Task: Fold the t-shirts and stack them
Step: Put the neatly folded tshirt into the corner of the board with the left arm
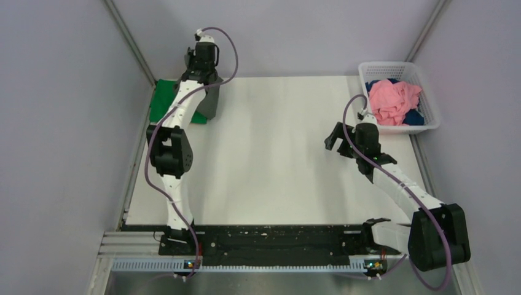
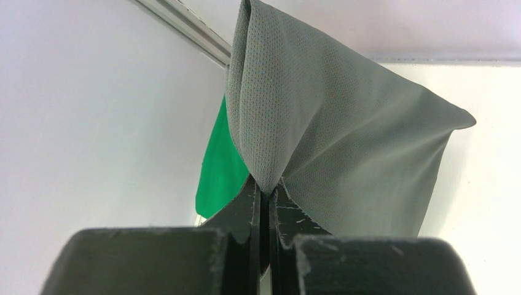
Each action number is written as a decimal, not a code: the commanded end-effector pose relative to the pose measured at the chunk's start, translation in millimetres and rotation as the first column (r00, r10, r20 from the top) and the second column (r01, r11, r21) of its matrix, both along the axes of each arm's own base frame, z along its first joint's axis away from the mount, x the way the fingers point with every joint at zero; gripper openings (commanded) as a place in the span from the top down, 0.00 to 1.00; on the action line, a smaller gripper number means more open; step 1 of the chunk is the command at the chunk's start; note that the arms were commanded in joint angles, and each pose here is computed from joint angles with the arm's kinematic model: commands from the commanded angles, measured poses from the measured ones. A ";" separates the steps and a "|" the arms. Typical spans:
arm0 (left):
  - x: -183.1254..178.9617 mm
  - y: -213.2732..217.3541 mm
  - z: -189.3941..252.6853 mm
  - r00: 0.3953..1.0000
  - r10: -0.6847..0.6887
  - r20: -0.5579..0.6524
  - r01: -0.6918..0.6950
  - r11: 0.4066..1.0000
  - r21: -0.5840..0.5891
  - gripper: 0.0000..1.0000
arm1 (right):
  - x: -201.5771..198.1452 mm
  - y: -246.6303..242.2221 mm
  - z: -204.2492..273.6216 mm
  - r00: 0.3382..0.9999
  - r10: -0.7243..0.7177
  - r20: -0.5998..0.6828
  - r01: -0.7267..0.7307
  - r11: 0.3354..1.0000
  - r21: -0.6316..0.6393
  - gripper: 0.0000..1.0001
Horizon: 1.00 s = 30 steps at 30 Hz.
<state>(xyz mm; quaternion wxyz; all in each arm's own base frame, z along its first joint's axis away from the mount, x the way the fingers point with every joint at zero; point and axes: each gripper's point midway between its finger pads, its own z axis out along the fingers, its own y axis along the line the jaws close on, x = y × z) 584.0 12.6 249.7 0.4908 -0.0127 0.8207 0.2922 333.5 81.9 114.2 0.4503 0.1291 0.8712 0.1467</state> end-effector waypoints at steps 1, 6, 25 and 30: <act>-7.7 17.1 45.8 0.994 0.012 0.105 -0.006 0.998 -0.057 1.00 | 11.8 -1.4 25.7 0.998 -0.005 0.067 0.004 1.000 0.002 0.01; -4.5 32.9 30.3 0.997 0.013 0.078 -0.006 0.995 -0.095 1.00 | 11.9 -1.3 22.9 0.998 -0.005 0.057 0.005 1.000 0.002 0.01; 22.2 125.8 -62.1 0.996 0.089 -0.006 -0.088 0.981 -0.171 1.00 | 11.5 1.8 13.9 1.000 0.008 0.025 -0.008 1.000 0.008 0.01; 20.0 140.8 -72.8 0.993 0.115 -0.013 -0.115 0.973 -0.202 1.00 | 12.2 2.1 13.0 1.000 0.008 0.021 -0.008 1.000 0.009 0.01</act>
